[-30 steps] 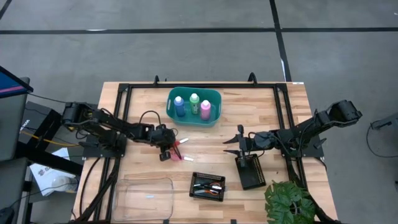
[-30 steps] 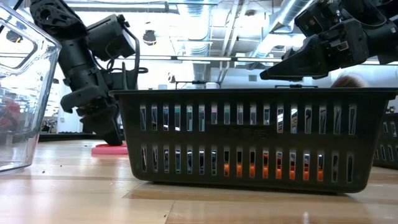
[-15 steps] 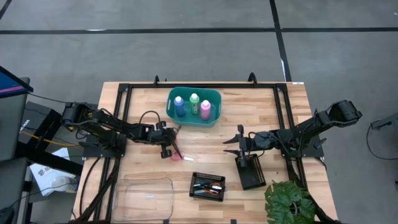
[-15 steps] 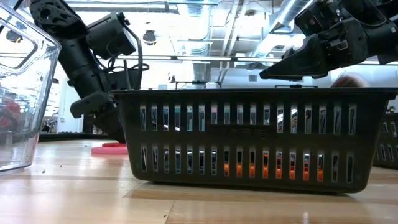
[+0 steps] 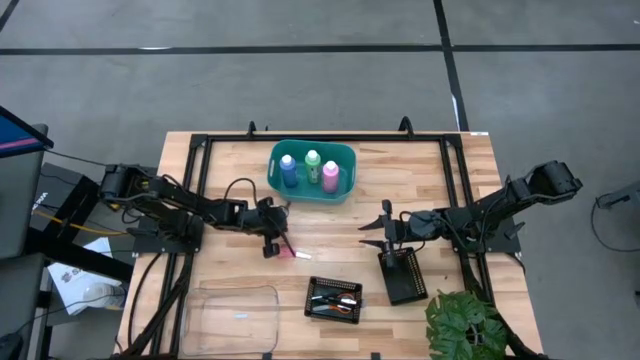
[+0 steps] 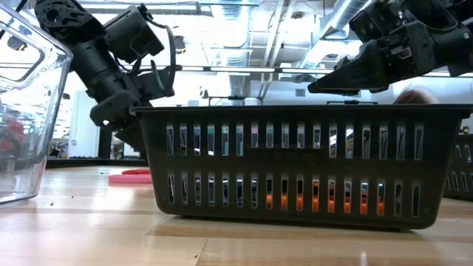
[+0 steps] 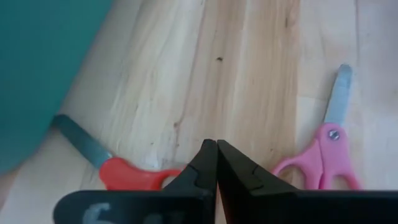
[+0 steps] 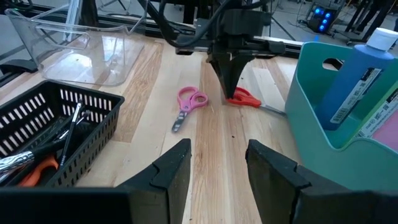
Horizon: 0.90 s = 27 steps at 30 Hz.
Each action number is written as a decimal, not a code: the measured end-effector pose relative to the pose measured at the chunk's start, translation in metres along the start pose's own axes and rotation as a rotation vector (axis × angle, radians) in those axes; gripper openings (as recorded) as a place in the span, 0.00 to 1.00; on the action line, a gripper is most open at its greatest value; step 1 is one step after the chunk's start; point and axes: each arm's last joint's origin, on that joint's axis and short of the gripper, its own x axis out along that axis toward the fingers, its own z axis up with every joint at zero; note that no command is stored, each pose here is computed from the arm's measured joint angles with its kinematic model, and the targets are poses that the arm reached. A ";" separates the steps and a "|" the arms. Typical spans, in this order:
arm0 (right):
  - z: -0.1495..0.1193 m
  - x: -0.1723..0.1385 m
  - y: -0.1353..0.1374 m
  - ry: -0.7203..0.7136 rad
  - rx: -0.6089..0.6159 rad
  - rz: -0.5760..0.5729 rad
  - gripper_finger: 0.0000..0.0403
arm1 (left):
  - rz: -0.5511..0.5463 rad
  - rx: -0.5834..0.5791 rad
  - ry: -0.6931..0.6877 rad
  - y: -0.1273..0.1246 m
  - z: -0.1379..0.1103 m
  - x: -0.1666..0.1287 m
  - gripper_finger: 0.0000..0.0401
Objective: Pick & Place Paint Supplies
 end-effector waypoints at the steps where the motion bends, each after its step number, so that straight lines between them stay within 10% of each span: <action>1: 0.000 0.000 0.000 0.000 0.000 0.000 0.36 | -0.003 -0.001 -0.005 0.000 0.001 0.000 0.00; 17: 0.000 0.000 0.000 0.005 0.007 0.000 0.36 | 0.156 -0.136 0.106 0.018 -0.008 -0.029 0.01; 27: -0.001 0.000 0.000 0.009 0.001 0.001 0.36 | 0.127 -0.214 0.242 0.037 -0.018 -0.015 0.28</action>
